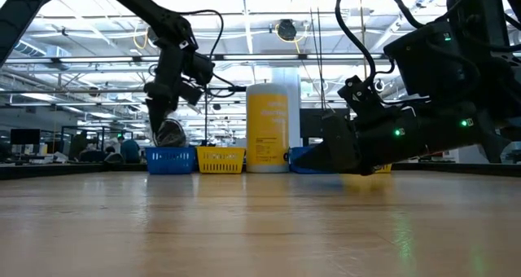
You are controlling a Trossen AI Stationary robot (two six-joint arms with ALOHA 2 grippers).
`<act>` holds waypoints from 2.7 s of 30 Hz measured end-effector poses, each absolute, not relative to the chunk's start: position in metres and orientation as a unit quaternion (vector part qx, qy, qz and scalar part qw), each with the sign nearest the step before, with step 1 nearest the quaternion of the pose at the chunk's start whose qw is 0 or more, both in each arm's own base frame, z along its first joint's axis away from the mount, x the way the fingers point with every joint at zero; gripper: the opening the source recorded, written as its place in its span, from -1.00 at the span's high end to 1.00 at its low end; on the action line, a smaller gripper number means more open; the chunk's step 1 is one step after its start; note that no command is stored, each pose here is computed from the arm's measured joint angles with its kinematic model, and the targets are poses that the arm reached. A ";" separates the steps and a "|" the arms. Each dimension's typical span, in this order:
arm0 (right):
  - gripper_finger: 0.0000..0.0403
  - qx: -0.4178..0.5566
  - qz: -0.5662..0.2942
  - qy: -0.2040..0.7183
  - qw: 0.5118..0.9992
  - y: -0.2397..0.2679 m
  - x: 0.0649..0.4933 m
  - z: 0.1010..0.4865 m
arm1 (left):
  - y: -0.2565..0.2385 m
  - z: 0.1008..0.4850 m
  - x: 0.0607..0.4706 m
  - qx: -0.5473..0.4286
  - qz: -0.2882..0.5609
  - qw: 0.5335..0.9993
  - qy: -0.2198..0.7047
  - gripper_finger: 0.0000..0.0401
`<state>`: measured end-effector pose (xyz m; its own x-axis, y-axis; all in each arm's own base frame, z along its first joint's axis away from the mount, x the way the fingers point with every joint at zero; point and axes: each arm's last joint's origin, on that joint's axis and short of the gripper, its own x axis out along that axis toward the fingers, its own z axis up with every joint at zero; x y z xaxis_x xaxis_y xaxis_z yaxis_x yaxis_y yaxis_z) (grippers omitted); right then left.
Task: Pick & Place Travel size toiletries
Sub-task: Put the black hairbrush into the left blue bin, then adjust the left blue bin
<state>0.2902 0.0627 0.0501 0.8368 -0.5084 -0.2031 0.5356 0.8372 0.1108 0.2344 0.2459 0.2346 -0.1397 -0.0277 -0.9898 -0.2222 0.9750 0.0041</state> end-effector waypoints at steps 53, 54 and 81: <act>0.51 0.086 -0.274 0.086 0.954 0.063 0.290 0.049 | 0.240 0.237 0.224 -0.227 0.327 0.654 0.644 0.87; 0.51 0.086 -0.274 0.086 0.954 0.063 0.290 0.049 | 0.238 0.240 0.220 -0.228 0.338 0.649 0.642 0.87; 0.51 0.090 -0.275 0.085 0.954 0.063 0.290 0.049 | 0.265 0.174 0.187 -0.245 0.439 0.694 0.515 0.97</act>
